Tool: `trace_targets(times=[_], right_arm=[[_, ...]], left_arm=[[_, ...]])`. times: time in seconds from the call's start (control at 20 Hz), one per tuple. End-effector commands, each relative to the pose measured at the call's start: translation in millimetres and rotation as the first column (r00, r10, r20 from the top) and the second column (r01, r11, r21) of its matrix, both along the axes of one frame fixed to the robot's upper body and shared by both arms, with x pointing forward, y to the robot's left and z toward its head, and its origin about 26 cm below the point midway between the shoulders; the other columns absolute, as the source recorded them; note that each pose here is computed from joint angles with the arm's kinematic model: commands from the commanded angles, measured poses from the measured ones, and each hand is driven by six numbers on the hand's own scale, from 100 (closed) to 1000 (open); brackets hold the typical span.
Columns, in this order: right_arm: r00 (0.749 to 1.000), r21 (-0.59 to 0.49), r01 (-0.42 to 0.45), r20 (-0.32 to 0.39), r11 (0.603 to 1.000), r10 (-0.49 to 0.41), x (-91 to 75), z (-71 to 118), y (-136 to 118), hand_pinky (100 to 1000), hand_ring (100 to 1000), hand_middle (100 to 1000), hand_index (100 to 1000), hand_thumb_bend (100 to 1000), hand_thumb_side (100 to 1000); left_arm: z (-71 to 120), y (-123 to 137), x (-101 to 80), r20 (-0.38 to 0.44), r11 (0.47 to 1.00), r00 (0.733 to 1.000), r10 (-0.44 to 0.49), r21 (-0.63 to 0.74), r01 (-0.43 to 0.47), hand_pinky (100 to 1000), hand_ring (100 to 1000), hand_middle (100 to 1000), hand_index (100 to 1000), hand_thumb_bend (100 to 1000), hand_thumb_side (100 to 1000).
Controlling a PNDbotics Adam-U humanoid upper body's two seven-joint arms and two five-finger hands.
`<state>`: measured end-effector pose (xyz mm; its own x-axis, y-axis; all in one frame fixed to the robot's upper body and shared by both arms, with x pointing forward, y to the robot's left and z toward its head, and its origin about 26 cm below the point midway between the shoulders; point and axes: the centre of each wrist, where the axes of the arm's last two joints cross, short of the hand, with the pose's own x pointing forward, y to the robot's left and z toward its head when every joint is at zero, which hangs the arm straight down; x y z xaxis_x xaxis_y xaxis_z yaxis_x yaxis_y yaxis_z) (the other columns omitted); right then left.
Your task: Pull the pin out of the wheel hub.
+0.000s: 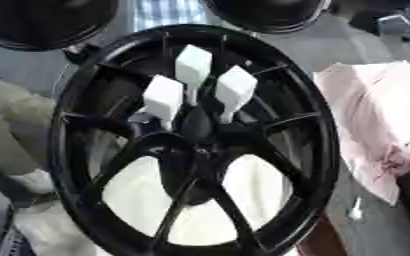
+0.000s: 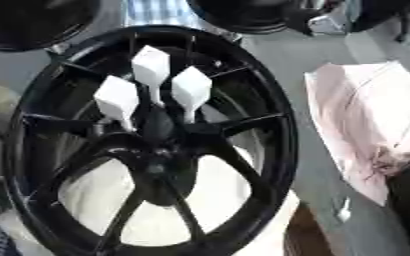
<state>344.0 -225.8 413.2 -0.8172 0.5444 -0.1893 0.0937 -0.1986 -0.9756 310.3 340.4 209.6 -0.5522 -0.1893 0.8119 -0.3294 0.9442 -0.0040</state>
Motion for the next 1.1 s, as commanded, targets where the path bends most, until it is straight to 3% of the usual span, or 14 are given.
trace_targets(times=[0.05,0.35,0.75,0.9,1.1], right_arm=[[1.0,-0.049,-0.013,0.005,0.999,0.013,8.5,6.8,4,894,845,796,856,350,243],[0.997,-0.088,-0.068,-0.033,0.994,0.065,24.1,6.5,24,892,847,799,869,349,242],[0.989,-0.119,-0.146,-0.048,0.982,0.141,30.0,7.0,55,887,844,795,868,338,248],[0.988,-0.138,-0.155,-0.037,0.978,0.151,23.8,6.1,62,882,837,795,864,340,256],[0.985,-0.162,-0.169,0.008,0.972,0.172,-2.4,4.3,69,876,832,798,865,374,256]], left_arm=[[13.1,1,-2.7,0.035,0.999,0.999,0.0,0.033,-0.001,698,607,599,747,333,819],[13.1,1,-2.5,0.037,0.999,0.999,0.0,0.034,-0.001,698,607,600,747,331,819],[12.4,2,-2.1,0.039,1.0,0.999,0.002,0.03,-0.003,698,607,600,747,330,820],[13.0,1,-1.9,0.044,1.0,0.999,0.001,0.028,-0.002,698,607,600,747,330,820],[13.3,1,-1.8,0.045,1.0,0.999,0.001,0.029,-0.002,699,607,600,747,329,821]])
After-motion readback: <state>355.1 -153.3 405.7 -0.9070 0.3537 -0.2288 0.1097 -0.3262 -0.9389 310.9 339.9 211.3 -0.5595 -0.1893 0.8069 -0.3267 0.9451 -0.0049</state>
